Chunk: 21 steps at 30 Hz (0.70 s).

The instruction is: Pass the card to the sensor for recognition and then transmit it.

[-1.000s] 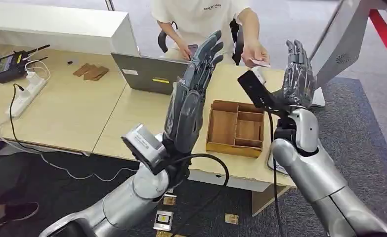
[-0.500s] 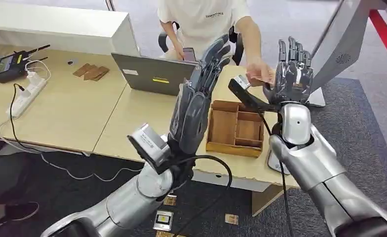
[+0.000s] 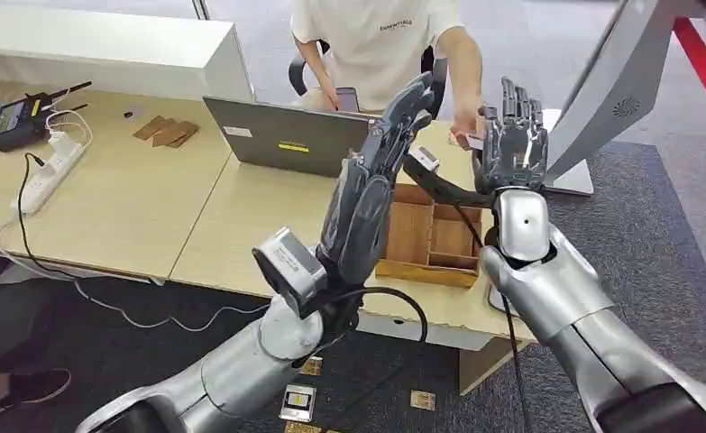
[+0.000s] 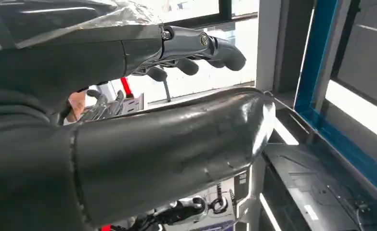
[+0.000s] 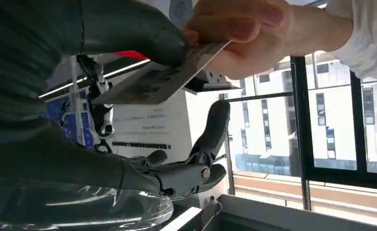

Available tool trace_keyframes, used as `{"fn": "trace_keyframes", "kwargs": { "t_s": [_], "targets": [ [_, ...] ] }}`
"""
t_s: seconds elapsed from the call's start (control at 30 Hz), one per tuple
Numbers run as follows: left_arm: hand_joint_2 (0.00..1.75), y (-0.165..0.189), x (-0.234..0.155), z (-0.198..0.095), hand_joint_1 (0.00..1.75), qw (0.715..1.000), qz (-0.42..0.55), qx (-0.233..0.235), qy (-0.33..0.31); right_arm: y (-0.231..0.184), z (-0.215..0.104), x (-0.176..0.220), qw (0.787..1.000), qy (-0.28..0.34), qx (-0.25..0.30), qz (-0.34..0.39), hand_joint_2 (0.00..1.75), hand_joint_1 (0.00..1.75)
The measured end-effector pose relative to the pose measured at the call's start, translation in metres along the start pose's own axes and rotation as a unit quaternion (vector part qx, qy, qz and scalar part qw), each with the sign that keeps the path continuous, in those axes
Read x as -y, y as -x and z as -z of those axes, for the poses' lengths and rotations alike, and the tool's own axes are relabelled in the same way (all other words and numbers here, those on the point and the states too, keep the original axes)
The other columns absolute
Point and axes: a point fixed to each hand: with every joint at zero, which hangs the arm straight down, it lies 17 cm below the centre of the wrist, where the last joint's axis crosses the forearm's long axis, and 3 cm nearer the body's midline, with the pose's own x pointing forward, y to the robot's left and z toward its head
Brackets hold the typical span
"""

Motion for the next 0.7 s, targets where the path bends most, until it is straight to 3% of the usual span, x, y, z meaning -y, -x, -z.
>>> {"fn": "trace_keyframes", "kwargs": {
  "t_s": [0.7],
  "targets": [
    [0.00, 0.0082, 0.0057, -0.0040, 0.00, 1.000, 0.003, -0.010, 0.010, -0.0023, 0.0006, -0.0068, 1.000, -0.009, 0.007, -0.009, 1.75, 1.75]
  ]
}}
